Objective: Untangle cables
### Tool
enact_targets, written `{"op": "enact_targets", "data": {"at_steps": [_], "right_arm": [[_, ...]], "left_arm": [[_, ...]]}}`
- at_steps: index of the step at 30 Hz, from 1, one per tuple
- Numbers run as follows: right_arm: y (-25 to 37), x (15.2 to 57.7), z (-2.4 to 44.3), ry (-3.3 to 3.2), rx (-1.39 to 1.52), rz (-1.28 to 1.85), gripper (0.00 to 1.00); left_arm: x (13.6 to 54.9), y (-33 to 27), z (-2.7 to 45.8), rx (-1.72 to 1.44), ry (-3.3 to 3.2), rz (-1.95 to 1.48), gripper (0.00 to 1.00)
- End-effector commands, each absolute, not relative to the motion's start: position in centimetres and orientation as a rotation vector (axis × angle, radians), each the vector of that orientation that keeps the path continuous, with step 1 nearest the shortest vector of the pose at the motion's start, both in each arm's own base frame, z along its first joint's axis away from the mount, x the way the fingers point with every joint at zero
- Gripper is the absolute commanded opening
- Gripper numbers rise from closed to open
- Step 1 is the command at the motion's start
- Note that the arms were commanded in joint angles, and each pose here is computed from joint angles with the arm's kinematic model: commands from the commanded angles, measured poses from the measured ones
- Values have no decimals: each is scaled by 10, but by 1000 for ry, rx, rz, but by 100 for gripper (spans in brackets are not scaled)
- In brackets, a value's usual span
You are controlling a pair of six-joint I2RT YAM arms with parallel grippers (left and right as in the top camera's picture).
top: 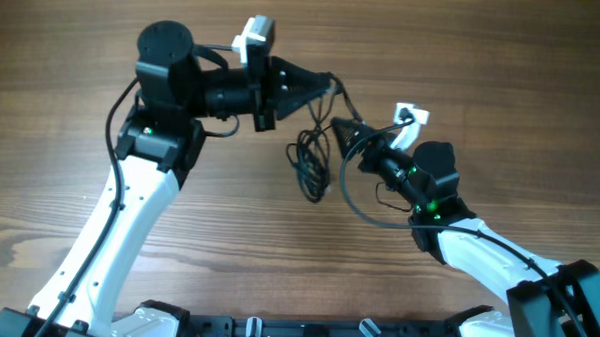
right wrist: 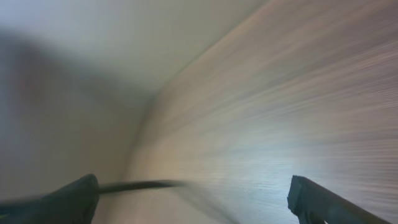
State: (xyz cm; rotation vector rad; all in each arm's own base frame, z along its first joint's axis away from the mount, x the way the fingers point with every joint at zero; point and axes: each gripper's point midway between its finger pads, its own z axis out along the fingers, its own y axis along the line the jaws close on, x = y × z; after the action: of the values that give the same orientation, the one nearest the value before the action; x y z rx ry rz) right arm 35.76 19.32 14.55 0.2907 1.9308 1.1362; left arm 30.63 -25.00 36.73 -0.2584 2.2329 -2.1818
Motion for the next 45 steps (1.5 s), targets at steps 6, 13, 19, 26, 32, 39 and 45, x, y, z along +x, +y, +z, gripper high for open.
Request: {"op": "enact_targets", "data": {"at_steps": [6, 13, 19, 26, 32, 39, 45], "right_arm": [[71, 394, 109, 1900, 762, 853, 100], [150, 321, 143, 2066, 128, 1582, 100], [168, 285, 187, 1915, -300, 1752, 100], [203, 293, 208, 1715, -477, 1546, 100], [228, 315, 200, 1670, -473, 1273, 100], [258, 326, 172, 1832, -596, 1065, 100], [295, 318, 152, 1878, -816, 654, 100]], "left_arm": [[288, -260, 406, -29, 2108, -2242, 4], [338, -244, 394, -328, 1992, -2067, 4], [385, -213, 331, -930, 2016, -1766, 4], [393, -178, 274, -1277, 2041, -1437, 4], [382, -176, 259, -1339, 2113, -1409, 4], [373, -170, 258, -1370, 2182, -1506, 4], [365, -179, 262, -1359, 2222, -1580, 4]]}}
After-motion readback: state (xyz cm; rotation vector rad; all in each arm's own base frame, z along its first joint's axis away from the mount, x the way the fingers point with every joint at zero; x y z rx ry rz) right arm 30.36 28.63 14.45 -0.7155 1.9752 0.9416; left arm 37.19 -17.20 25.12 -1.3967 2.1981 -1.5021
